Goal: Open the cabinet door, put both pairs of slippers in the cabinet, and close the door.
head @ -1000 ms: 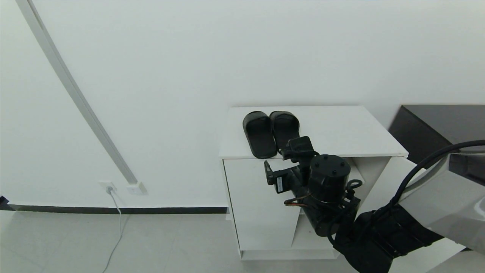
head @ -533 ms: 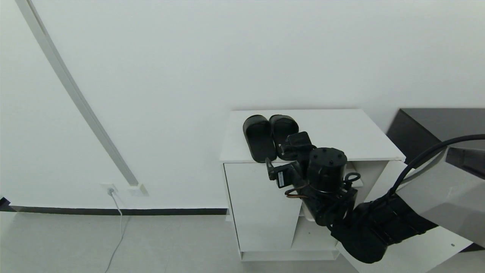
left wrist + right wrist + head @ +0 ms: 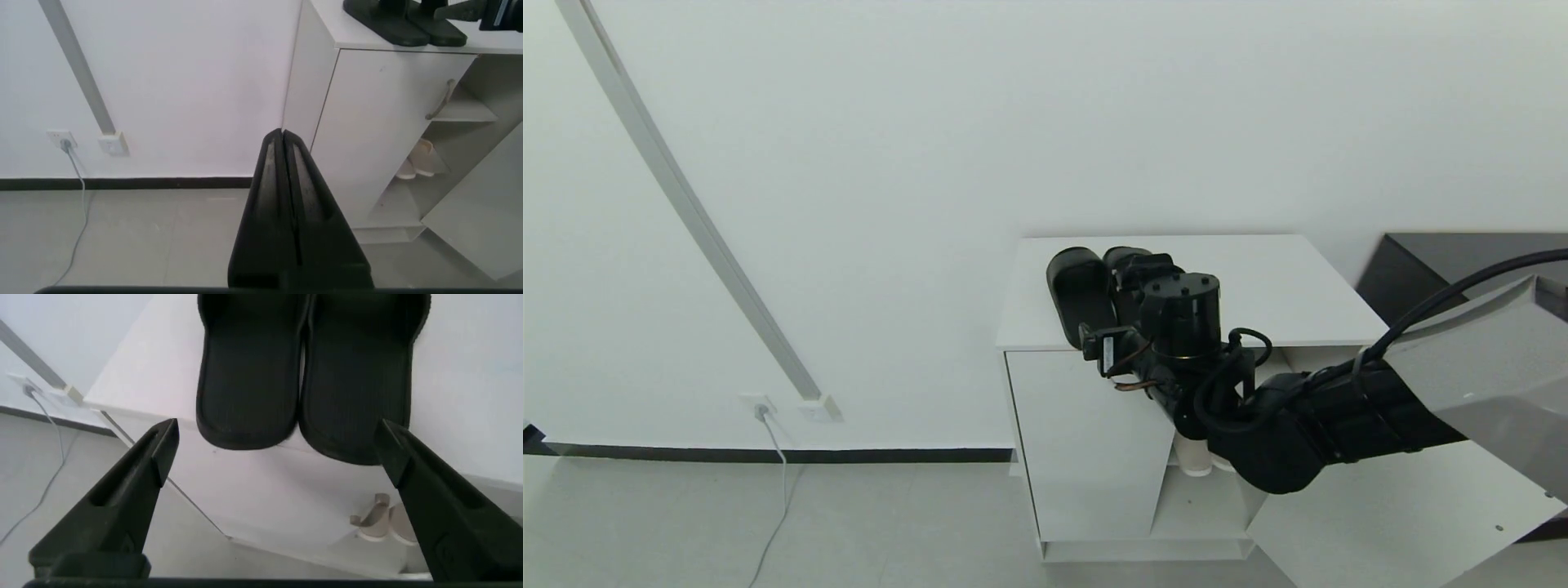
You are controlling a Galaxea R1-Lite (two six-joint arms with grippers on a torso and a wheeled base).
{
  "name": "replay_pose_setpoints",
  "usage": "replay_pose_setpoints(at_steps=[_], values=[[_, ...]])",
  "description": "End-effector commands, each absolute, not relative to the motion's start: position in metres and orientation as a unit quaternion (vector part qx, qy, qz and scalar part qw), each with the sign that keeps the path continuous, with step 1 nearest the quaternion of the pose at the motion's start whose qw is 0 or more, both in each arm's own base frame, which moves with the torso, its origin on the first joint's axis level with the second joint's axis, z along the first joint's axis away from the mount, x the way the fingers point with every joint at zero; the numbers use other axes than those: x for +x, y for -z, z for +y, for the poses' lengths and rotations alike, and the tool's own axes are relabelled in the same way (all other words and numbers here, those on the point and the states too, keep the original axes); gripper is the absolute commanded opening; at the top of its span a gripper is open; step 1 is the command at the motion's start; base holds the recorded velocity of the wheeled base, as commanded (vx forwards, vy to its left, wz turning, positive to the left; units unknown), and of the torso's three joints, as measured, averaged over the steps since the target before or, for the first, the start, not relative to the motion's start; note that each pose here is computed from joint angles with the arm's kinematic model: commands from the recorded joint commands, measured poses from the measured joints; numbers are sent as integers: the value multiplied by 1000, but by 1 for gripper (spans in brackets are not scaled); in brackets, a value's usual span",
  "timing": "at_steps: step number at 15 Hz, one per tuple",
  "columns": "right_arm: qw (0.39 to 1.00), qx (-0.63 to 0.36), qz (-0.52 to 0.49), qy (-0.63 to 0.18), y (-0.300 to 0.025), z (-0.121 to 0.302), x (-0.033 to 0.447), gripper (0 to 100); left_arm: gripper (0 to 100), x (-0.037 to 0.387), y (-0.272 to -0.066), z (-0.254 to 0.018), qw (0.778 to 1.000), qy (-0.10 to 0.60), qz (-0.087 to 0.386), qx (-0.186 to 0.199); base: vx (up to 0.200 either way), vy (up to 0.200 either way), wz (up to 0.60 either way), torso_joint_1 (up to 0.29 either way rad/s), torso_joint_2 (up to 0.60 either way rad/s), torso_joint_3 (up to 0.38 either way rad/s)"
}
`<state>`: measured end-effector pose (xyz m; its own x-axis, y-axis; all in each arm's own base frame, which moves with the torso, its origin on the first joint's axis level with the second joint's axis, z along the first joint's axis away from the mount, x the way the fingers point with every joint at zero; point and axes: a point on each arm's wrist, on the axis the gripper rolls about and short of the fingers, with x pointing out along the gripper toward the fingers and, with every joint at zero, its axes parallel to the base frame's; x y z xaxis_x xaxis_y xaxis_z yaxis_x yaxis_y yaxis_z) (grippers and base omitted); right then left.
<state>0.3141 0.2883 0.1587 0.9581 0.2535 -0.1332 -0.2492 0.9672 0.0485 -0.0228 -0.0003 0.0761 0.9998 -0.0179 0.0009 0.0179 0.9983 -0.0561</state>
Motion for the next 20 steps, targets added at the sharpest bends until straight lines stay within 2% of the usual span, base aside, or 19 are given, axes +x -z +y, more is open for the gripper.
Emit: replay_pose_setpoints(at_steps=[1, 8, 12, 16, 20], values=[[989, 17, 68, -126, -159, 289, 314, 100, 0, -23, -76, 0, 1000, 9, 0, -28, 0, 0, 0, 0, 0, 0], [990, 10, 74, -118, -153, 289, 315, 100, 0, -23, -76, 0, 1000, 9, 0, -28, 200, 0, 0, 2, -2, 2], [990, 6, 80, -116, -137, 293, 321, 100, 0, -23, -76, 0, 1000, 9, 0, -29, 200, 0, 0, 2, 0, 5], [991, 6, 76, -111, -117, 299, 337, 100, 0, -23, -76, 0, 1000, 8, 0, -30, 0, 0, 0, 0, 0, 0], [993, 13, 64, -103, -115, 301, 355, 100, 0, -23, -76, 0, 1000, 8, 0, -30, 0, 0, 0, 0, 0, 0]])
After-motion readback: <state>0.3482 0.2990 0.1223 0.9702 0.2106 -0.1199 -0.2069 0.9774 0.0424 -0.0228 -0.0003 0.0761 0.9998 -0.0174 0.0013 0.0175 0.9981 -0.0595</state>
